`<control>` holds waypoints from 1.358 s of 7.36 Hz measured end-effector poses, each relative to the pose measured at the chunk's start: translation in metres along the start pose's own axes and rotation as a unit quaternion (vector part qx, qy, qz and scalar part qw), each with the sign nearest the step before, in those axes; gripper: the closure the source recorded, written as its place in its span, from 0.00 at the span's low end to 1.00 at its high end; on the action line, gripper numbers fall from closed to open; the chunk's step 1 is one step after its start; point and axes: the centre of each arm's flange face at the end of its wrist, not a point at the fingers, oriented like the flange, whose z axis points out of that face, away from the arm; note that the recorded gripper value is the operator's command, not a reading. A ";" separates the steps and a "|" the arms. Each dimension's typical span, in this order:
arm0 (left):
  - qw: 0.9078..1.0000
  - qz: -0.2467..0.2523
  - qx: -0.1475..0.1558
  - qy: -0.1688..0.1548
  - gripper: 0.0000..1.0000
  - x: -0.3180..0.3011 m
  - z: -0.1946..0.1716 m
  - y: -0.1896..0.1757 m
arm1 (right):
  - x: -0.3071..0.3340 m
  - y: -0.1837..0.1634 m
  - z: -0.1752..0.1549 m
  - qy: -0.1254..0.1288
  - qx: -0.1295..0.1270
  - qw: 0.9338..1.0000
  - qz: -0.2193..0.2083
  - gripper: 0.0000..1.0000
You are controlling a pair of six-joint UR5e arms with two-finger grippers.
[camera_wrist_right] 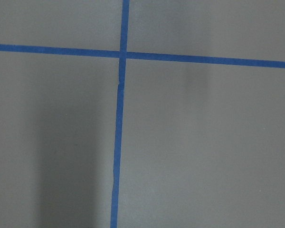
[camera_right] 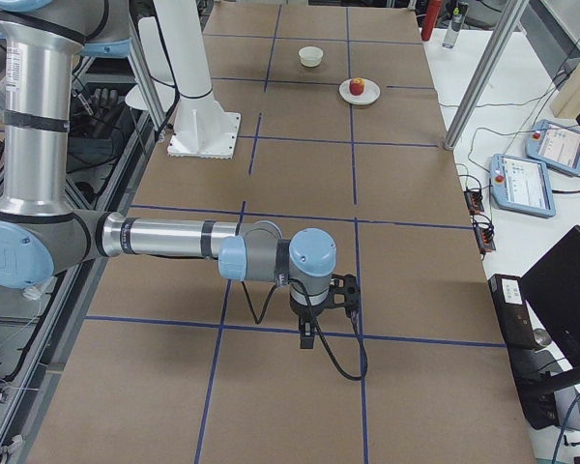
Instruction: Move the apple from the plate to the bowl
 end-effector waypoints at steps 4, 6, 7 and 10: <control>1.000 0.001 0.025 0.000 0.00 0.021 -0.008 -0.016 | 0.000 0.000 0.000 0.000 0.000 1.000 0.000 0.00; 0.998 0.003 0.060 0.009 0.00 0.076 -0.008 -0.064 | 0.000 0.000 0.000 0.000 0.000 1.000 0.000 0.00; 0.998 0.004 0.067 0.019 0.00 0.119 -0.003 -0.099 | 0.000 0.000 0.000 0.000 0.000 1.000 0.000 0.00; 0.998 -0.026 0.029 0.059 0.00 0.299 0.049 -0.202 | 0.000 0.000 0.000 0.000 0.000 1.000 0.000 0.00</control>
